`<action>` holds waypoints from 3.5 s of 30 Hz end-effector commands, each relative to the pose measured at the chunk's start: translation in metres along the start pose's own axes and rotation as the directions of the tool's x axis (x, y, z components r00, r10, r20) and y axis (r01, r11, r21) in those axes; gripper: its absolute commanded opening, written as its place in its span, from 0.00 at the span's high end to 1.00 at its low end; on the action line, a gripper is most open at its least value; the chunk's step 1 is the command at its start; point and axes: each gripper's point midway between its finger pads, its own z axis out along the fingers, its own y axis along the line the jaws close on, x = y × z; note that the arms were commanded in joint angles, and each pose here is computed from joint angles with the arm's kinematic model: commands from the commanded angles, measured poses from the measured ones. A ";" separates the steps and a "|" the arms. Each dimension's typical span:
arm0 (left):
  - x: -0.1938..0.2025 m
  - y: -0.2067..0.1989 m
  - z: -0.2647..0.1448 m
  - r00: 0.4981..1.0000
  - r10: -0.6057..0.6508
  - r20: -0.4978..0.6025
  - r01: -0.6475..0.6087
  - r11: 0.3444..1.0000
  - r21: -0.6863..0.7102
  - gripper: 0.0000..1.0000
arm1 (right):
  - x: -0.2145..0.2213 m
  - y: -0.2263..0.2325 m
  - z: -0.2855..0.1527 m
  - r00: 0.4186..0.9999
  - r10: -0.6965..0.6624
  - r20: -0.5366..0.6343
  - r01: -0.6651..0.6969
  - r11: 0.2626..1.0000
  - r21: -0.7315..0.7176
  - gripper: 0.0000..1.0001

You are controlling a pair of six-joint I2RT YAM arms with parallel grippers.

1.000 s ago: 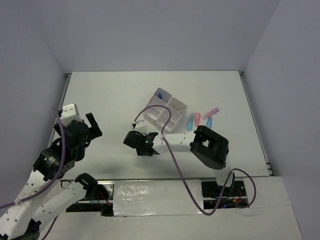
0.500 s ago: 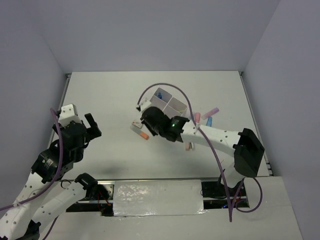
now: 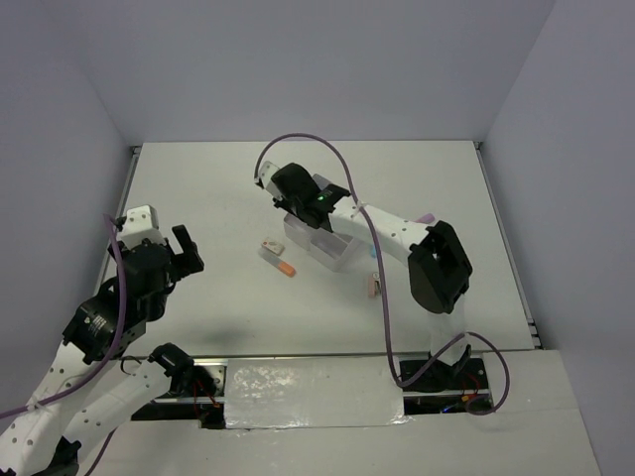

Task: Sort the stationery into containers
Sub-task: Place the stationery in the storage box, then pick up the stationery from the center of the board, then place the stationery in the storage box.

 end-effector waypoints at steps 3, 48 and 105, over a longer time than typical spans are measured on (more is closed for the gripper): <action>-0.007 -0.008 0.001 1.000 -0.004 0.030 0.003 0.999 0.040 0.01 | 0.000 -0.016 0.010 0.998 -0.065 -0.025 0.065 0.998 0.024 0.95; -0.004 -0.015 0.002 1.000 0.008 0.014 -0.009 0.997 0.078 0.01 | 0.291 -0.133 -0.104 0.318 0.939 -0.130 -0.814 0.341 0.470 0.39; -0.004 -0.014 0.002 1.000 0.001 0.019 -0.002 0.997 0.074 0.01 | 0.009 -0.017 -0.030 0.967 0.253 0.001 -0.252 0.962 -0.109 0.89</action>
